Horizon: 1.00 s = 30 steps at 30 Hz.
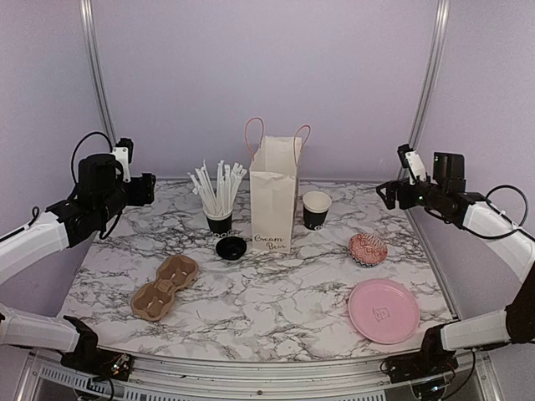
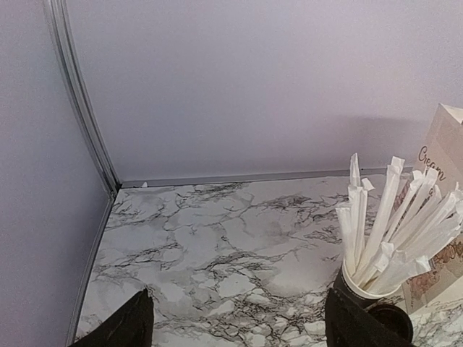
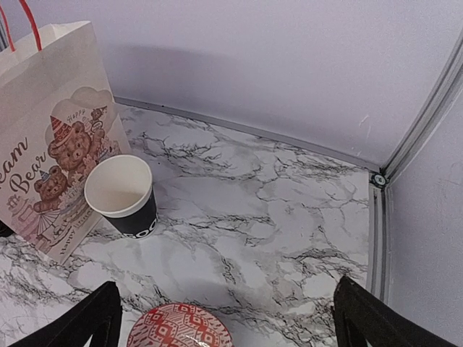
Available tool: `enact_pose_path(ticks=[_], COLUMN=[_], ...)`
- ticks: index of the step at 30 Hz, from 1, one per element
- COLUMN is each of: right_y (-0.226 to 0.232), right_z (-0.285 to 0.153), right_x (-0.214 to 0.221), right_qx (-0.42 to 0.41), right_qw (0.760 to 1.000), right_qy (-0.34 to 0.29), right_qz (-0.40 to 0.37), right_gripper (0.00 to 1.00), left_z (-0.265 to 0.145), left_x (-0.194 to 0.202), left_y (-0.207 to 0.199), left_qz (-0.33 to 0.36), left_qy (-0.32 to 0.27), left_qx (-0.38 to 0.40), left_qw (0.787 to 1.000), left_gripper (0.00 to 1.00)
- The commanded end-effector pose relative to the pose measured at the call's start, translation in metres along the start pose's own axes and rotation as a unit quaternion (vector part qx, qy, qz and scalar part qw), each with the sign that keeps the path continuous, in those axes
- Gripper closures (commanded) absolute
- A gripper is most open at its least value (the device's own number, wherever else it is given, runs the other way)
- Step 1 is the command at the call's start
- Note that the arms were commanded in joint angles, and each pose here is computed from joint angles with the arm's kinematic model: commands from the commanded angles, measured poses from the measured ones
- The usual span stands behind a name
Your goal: Pack the takeout coffee
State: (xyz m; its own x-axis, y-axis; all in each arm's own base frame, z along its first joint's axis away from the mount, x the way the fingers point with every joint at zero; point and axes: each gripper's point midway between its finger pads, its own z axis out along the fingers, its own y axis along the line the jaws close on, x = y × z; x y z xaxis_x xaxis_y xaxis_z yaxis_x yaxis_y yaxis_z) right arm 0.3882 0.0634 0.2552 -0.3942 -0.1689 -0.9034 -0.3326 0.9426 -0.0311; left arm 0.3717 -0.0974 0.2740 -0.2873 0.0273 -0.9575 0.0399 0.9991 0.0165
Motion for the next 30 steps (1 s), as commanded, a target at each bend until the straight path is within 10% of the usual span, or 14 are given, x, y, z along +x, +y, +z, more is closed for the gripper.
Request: enact_pose_path(ticks=[1,7,14,30], right_y=[-0.004,0.053,0.078,0.144], right_z=[-0.007,0.012,0.072,0.153], right_x=[-0.028,-0.037,-0.022,0.020], right_qx=[0.003,-0.126,-0.168,-0.271], right_qw=[0.999,0.979,0.958,0.900], right_qy=[-0.039,-0.018,0.075,0.154], right_qz=[-0.006,-0.162,-0.221,-0.305], right_gripper=[0.01,0.06,0.46,0.39], left_z=[-0.002,-0.004,-0.008,-0.014], left_x=[-0.009,-0.007,-0.010,-0.014], left_y=[-0.009,-0.032,-0.047,-0.057], left_qz=[-0.002,0.002,-0.007,-0.015], left_qy=[-0.019,-0.009,-0.007,-0.009], left_qx=[0.032,0.100,0.144,0.173], left_qw=[0.999,0.995,0.990,0.985], left_gripper=[0.19,0.23,0.25,0.24])
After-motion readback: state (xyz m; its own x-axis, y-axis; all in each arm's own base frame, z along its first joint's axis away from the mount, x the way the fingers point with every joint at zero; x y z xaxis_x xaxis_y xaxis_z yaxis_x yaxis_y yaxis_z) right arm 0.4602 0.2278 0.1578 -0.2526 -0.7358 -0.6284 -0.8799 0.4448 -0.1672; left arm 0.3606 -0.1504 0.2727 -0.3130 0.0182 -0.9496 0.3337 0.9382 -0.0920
